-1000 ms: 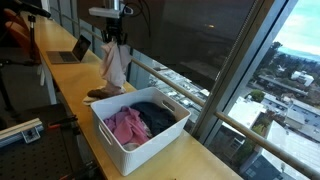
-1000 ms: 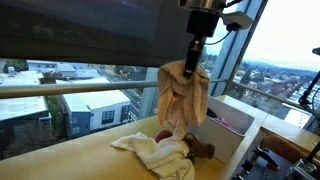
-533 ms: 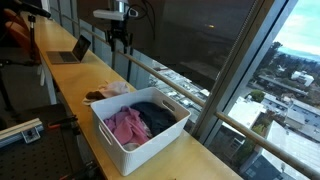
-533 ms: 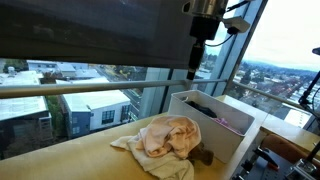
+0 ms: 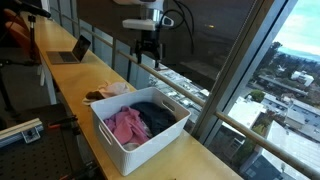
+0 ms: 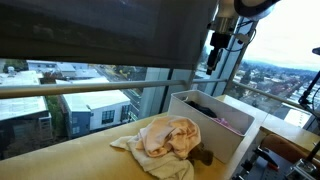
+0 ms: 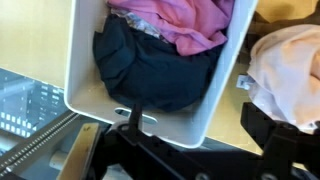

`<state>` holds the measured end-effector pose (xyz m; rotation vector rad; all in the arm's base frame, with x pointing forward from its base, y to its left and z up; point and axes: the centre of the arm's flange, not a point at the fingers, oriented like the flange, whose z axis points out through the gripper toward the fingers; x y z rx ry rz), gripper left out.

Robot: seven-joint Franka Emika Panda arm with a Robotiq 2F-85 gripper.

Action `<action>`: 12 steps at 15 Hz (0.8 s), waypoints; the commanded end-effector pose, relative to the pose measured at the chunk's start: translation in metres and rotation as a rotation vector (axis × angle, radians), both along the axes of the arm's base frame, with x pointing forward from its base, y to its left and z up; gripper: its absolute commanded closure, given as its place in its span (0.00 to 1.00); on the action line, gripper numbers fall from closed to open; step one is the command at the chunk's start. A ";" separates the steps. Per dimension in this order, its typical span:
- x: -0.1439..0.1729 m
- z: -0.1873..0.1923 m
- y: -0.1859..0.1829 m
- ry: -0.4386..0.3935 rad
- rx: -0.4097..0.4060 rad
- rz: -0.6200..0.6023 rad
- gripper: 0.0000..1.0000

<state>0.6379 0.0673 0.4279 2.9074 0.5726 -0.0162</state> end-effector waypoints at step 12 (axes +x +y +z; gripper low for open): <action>0.032 -0.184 -0.083 -0.047 -0.024 -0.014 0.00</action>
